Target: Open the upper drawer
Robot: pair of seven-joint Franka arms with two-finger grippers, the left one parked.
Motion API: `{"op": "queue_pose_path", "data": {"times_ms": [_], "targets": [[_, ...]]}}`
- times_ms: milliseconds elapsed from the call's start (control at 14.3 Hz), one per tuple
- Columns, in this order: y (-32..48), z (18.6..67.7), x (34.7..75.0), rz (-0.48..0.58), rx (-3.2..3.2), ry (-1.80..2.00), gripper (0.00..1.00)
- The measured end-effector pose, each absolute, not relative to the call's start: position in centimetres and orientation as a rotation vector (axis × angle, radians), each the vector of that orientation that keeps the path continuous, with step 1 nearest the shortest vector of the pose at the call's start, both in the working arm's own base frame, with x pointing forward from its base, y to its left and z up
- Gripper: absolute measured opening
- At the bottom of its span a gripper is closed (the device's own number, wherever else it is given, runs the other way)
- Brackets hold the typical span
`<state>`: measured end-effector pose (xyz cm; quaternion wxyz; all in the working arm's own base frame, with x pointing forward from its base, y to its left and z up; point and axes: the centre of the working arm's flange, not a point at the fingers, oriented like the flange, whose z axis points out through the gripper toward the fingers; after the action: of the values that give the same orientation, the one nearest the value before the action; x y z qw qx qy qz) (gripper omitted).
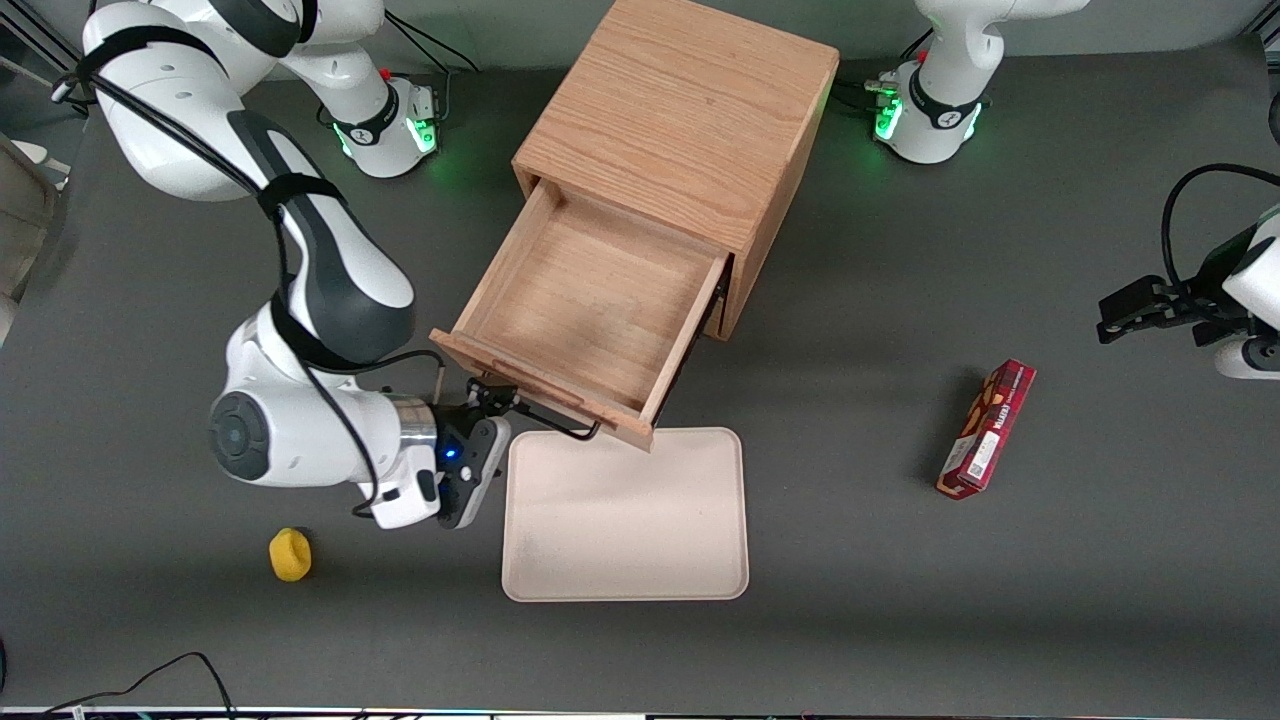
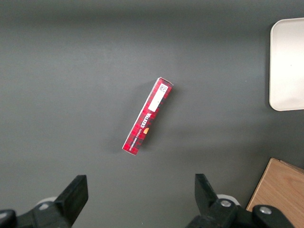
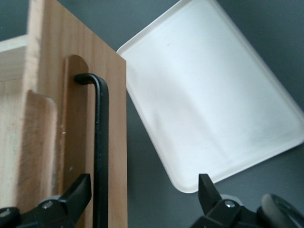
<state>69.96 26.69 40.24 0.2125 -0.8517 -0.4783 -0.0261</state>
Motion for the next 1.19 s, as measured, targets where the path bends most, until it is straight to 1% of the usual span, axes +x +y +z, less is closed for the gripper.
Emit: {"op": "queue_pose_path", "data": {"times_ms": [209,349,419,488,628,767,837,907,977,1116,1186], "targets": [[26.7,44.0,70.3,-0.146,-2.362,-1.333,1.00],[27.4,49.6,69.0,-0.176,-2.418,-1.247,1.00],[27.7,53.1,67.4,-0.155,-2.468,-1.175,1.00],[28.0,56.4,65.3,-0.112,-2.522,-1.102,1.00],[27.7,62.2,60.5,0.032,-2.665,-0.889,1.00],[26.2,65.5,56.9,0.189,-2.821,-0.592,1.00],[24.7,66.2,56.0,0.252,-2.893,-0.446,1.00],[22.8,66.7,55.8,0.273,-2.951,-0.317,1.00],[20.4,67.1,56.1,0.272,-2.988,-0.209,1.00],[13.8,67.3,56.0,0.321,-3.055,0.018,1.00],[11.3,67.2,55.6,0.327,-3.068,0.102,1.00]]}}
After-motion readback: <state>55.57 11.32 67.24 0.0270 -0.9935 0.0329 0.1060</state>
